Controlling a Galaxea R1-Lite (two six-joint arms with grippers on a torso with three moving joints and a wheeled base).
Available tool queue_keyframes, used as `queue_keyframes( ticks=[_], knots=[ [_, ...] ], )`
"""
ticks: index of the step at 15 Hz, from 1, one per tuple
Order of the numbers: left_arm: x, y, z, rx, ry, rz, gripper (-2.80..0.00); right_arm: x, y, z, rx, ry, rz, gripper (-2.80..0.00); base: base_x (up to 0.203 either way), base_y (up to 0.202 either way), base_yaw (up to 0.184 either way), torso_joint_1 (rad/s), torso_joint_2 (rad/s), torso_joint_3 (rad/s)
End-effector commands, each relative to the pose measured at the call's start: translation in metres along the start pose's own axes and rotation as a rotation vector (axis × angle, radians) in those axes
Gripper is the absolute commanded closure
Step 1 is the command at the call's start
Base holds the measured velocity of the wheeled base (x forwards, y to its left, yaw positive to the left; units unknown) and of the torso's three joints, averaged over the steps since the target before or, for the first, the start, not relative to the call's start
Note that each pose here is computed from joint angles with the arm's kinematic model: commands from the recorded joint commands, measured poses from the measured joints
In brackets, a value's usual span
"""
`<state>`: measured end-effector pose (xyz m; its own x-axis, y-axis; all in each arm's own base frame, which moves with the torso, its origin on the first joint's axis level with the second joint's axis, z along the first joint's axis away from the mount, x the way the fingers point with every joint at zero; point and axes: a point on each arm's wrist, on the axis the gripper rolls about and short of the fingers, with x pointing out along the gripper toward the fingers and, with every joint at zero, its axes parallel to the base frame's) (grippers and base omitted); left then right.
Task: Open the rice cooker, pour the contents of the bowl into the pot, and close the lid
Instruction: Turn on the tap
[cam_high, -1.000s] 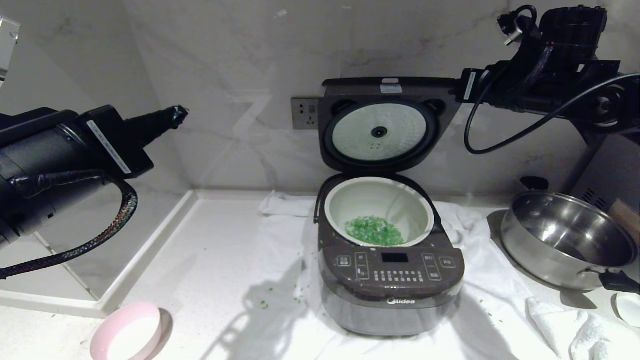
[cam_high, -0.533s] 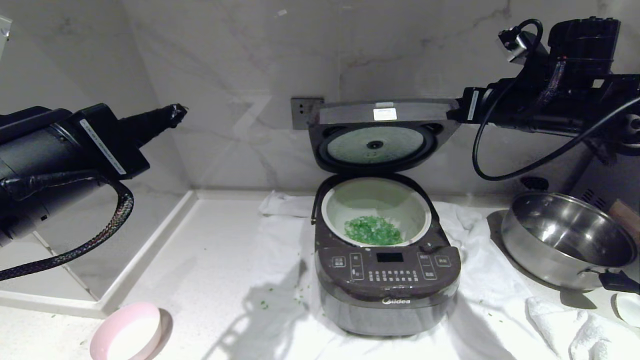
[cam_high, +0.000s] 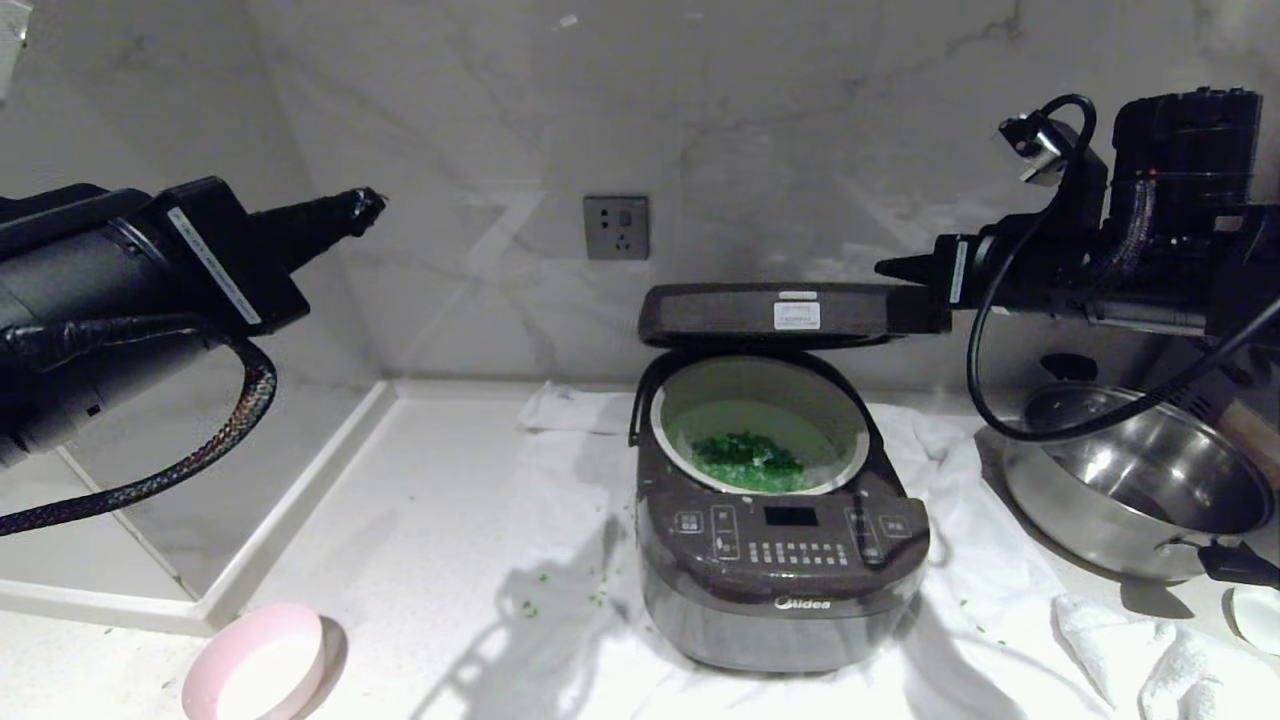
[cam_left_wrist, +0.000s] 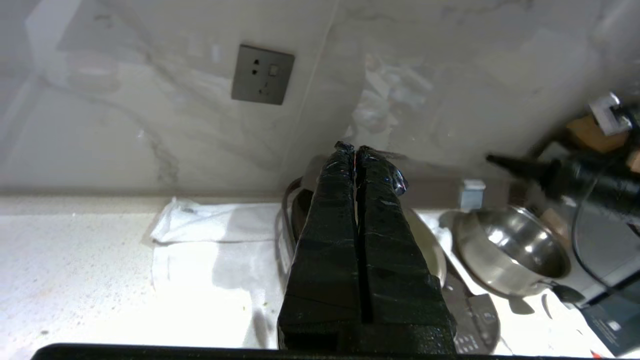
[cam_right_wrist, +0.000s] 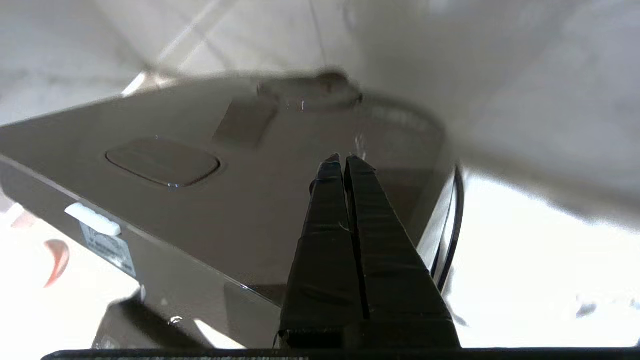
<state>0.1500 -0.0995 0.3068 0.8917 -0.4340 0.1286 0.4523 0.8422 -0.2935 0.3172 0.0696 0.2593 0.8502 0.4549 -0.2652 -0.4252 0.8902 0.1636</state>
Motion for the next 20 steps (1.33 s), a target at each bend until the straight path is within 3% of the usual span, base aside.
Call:
queue_keyframes(
  ticks=[1, 4, 7, 10, 12, 15, 20],
  knots=[
    [0.017, -0.003, 0.002, 0.002, 0.035, 0.008, 0.0, -0.006, 0.0, -0.013, 0.005, 0.014, -0.004, 0.0, 0.0, 0.0, 0.0, 0.0, 0.0, 0.0],
    [0.046, -0.013, -0.002, 0.004, 0.087, -0.003, 0.0, -0.008, -0.003, -0.033, 0.018, 0.04, -0.011, 0.0, 0.0, 0.0, 0.0, 0.0, 0.0, 0.0],
    [0.082, -0.025, -0.021, 0.016, 0.183, -0.011, 0.0, -0.016, -0.001, -0.039, 0.098, 0.046, -0.007, 0.0, 0.0, 0.0, 0.0, 0.0, 0.0, 0.0],
    [0.108, -0.057, -0.027, 0.027, 0.3, -0.056, 0.0, -0.022, 0.002, -0.05, 0.193, 0.076, 0.0, 0.0, 0.0, 0.0, 0.0, 0.0, 0.0, 0.0],
    [0.125, -0.08, -0.048, 0.053, 0.381, -0.074, 0.0, -0.028, 0.004, -0.048, 0.216, 0.065, 0.001, 0.0, 0.0, 0.0, 0.0, 0.0, 0.0, 0.0],
    [0.126, -0.092, -0.085, 0.133, 0.529, -0.09, 0.0, -0.039, 0.008, -0.059, 0.229, 0.091, 0.01, 0.0, 0.0, 0.0, 0.0, 0.0, 0.0, 0.0],
    [0.129, -0.101, -0.119, 0.171, 0.624, -0.104, 0.0, -0.046, 0.009, -0.065, 0.29, 0.103, 0.007, 0.0, 0.0, 0.0, 0.0, 0.0, 0.0, 0.0]
  ],
)
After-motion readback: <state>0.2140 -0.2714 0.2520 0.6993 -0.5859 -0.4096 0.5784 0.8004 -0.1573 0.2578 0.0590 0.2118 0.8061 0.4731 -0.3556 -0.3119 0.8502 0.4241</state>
